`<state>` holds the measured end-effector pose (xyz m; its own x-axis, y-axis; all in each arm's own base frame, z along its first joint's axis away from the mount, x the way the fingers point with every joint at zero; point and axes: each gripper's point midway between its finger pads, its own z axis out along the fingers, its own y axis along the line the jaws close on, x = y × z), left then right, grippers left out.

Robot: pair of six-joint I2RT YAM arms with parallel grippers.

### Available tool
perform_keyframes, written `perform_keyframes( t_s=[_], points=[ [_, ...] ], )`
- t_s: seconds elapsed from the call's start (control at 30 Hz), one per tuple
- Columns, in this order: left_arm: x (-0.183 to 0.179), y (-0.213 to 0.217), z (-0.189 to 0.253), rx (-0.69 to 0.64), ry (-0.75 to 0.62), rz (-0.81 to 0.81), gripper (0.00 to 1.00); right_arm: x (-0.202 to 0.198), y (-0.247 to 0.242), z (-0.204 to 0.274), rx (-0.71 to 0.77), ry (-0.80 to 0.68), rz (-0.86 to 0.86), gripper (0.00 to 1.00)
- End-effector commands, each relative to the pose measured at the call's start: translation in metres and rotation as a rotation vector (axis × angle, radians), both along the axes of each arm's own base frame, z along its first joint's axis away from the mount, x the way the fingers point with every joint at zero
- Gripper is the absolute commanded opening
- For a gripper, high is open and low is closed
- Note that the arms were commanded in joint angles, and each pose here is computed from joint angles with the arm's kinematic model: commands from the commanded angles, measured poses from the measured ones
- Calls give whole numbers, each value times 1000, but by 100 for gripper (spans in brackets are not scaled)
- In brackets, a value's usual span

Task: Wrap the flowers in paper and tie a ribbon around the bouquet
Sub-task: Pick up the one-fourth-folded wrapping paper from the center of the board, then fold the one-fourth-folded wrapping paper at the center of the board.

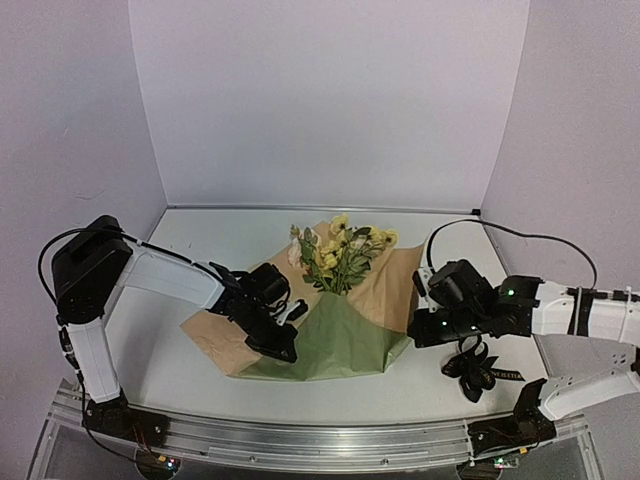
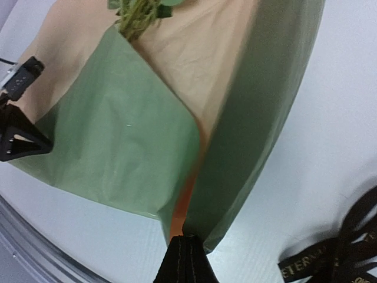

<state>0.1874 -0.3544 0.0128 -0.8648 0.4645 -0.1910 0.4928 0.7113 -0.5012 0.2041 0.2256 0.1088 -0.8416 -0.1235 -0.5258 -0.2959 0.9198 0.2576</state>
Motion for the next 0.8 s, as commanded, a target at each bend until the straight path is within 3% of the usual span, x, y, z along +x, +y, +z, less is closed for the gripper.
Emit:
perform_keyframes(
  t_s=[0.0,0.3,0.77],
  points=[
    [23,-8,2,-13,-56,50,0,3,71,30,204,49,113,0],
    [28,-6,7,-30,-70,66,0,13,140,25,329,196,150,0],
    [48,-8,64,-150,-111,89,0,24,167,-24,316,315,135,0]
  ],
)
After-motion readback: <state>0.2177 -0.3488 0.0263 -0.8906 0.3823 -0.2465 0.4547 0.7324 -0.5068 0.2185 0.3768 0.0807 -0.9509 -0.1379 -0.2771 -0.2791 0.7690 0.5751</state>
